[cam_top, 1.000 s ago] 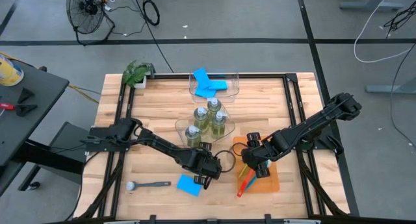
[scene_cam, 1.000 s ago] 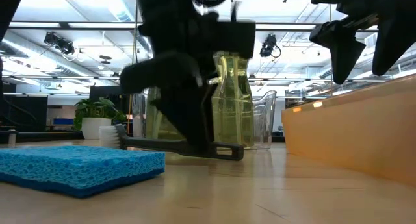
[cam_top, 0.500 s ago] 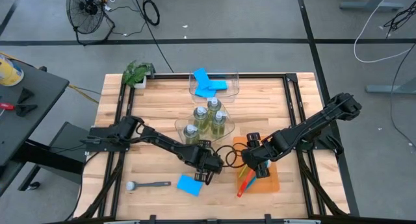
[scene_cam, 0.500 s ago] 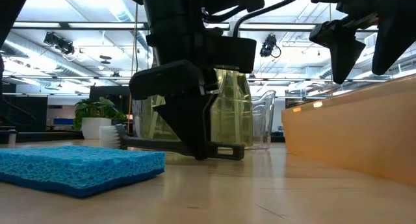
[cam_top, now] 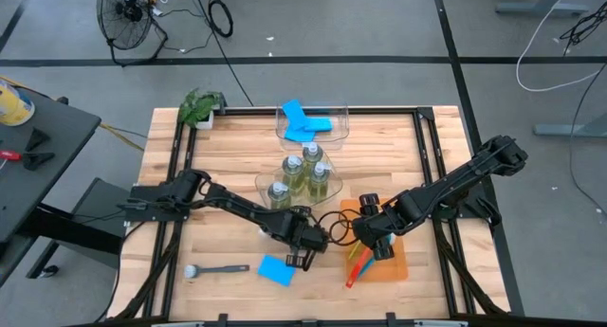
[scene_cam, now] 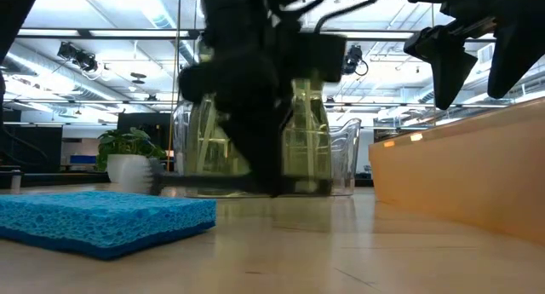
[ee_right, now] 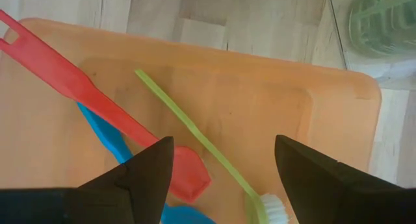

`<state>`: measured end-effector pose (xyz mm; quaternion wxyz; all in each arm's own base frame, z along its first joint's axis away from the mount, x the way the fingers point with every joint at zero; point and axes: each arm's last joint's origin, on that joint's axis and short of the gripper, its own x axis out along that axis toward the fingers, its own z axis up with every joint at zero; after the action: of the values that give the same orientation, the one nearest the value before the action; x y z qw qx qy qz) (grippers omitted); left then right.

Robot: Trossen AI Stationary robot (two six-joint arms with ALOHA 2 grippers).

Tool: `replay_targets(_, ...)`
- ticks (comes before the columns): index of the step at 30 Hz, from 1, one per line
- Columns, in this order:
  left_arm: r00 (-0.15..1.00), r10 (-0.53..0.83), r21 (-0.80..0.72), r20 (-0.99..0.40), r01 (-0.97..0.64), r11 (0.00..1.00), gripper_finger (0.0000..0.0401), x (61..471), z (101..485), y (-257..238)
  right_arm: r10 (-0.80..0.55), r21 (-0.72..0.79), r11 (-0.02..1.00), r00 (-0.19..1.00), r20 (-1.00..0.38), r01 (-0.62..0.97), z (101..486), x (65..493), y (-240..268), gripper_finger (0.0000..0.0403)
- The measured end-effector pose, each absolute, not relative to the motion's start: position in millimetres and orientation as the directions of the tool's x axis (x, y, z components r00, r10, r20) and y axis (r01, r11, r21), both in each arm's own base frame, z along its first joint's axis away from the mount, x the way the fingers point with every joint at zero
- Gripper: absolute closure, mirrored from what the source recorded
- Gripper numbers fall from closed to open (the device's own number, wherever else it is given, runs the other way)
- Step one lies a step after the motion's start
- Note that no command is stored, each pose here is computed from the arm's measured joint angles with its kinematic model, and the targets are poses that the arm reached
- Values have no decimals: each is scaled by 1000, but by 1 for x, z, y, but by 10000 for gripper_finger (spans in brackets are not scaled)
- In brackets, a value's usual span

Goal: Pick & Place Kitchen Sink Supplies
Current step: Put the gray dish brush into the orange bin

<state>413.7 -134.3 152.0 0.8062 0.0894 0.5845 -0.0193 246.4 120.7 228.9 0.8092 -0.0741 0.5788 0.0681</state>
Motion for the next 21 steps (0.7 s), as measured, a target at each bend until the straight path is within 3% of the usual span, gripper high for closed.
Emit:
replay_targets(11,360,32,98,-932,167,981,375,427,205,-145,24,-55,972,327,-945,-230,229,246,122,136)
replay_targets(21,555,-47,27,-831,124,992,375,443,273,-158,-9,-111,979,502,-865,-174,268,219,122,136)
